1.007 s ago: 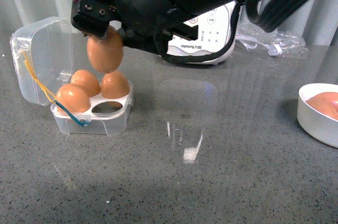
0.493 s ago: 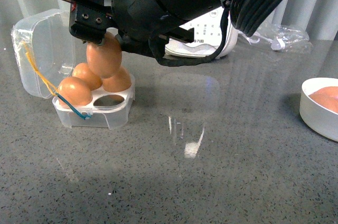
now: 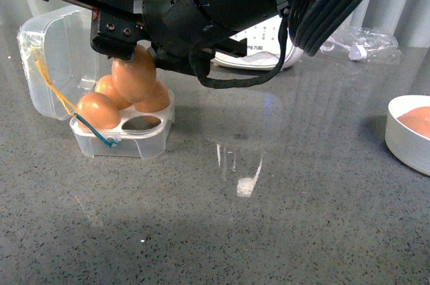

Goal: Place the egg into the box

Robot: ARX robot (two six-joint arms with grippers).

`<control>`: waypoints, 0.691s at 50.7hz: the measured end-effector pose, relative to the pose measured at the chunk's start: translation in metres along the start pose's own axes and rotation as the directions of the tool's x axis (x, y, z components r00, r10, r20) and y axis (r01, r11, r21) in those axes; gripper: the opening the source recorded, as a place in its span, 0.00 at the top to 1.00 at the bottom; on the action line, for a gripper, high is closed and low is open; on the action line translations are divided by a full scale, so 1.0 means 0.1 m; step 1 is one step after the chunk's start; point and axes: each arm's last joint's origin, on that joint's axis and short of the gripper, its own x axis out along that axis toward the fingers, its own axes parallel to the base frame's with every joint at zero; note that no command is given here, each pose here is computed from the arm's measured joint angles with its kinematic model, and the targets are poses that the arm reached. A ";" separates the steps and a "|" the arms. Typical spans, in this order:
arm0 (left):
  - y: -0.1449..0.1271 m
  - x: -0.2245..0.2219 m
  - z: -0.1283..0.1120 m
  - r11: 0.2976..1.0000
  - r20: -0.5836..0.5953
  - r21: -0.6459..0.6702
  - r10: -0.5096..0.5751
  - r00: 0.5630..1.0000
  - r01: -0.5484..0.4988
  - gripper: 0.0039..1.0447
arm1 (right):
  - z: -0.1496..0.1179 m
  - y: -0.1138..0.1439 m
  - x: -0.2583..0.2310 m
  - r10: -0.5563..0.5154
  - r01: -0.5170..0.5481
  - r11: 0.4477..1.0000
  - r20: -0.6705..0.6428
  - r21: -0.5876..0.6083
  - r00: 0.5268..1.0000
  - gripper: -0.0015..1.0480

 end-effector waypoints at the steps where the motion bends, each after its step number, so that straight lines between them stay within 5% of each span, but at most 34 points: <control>1: 0.00 0.00 0.00 1.000 0.000 0.000 0.000 1.000 0.000 0.06 | 0.00 0.00 0.00 0.000 0.000 1.000 -0.001 0.000 1.000 0.65; 10: 0.00 0.00 0.00 1.000 0.000 0.000 0.000 1.000 0.000 0.06 | -0.04 0.01 0.03 -0.002 0.002 1.000 -0.011 -0.002 1.000 0.70; 21: 0.00 0.00 0.00 1.000 0.000 0.000 0.000 1.000 0.000 0.06 | -0.04 0.02 0.04 -0.003 0.003 1.000 -0.011 -0.005 1.000 0.96; 35: 0.00 0.00 0.00 1.000 0.000 0.000 0.000 1.000 0.000 0.06 | 0.01 -0.05 -0.19 -0.003 0.002 1.000 0.055 0.013 0.998 0.45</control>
